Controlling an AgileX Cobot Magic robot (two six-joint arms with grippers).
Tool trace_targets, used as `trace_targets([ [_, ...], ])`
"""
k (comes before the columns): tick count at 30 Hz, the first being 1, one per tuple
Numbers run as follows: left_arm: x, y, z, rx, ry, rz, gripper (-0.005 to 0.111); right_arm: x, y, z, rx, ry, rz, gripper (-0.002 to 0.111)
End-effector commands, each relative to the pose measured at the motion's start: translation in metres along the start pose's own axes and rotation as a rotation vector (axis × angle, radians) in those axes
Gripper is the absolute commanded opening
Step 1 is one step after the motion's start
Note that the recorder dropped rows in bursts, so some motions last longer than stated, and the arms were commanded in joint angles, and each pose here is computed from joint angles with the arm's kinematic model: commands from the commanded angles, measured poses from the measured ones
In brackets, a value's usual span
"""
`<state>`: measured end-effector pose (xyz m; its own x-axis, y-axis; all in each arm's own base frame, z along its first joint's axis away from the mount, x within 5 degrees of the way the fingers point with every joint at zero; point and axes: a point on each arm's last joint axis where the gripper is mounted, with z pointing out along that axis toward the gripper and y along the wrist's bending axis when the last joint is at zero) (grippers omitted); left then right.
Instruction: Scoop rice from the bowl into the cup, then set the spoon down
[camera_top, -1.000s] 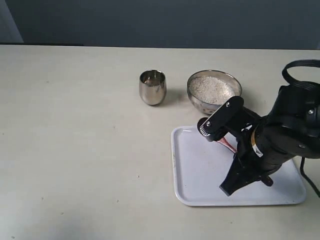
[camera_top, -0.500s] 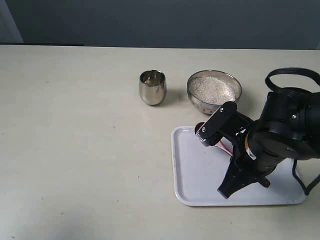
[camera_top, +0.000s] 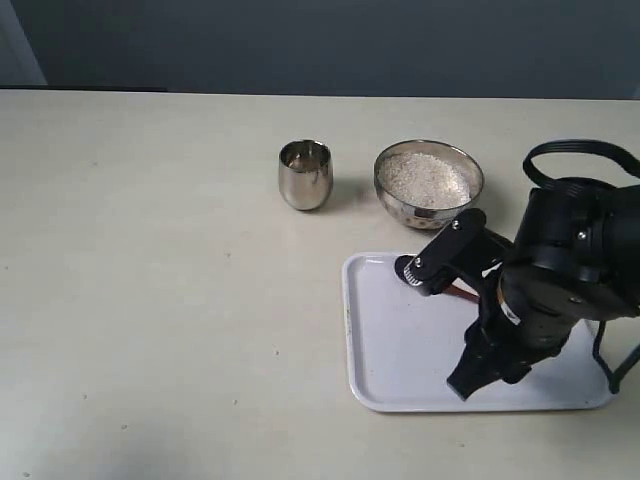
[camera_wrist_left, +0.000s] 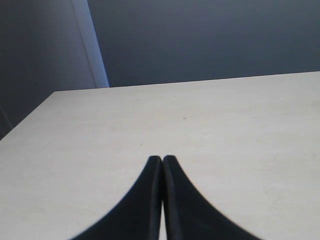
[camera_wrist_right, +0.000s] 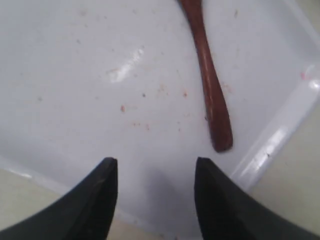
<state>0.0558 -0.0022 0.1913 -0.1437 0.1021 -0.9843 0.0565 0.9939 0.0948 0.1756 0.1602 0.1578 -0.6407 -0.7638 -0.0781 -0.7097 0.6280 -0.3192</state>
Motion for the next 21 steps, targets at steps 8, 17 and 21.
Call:
trace_targets([
  [8, -0.002, 0.000, -0.001, 0.003, -0.019, -0.001, 0.000, 0.018, -0.031, -0.085, 0.008, -0.149, 0.206, 0.047],
  [17, -0.002, 0.000, -0.001, 0.003, -0.019, -0.001, 0.000, 0.044, -0.050, -0.158, -0.061, -0.541, 0.321, 0.047],
  [21, -0.002, 0.000, -0.001, 0.003, -0.019, -0.001, 0.000, 0.051, -0.054, -0.170, -0.070, -0.646, 0.328, 0.047],
])
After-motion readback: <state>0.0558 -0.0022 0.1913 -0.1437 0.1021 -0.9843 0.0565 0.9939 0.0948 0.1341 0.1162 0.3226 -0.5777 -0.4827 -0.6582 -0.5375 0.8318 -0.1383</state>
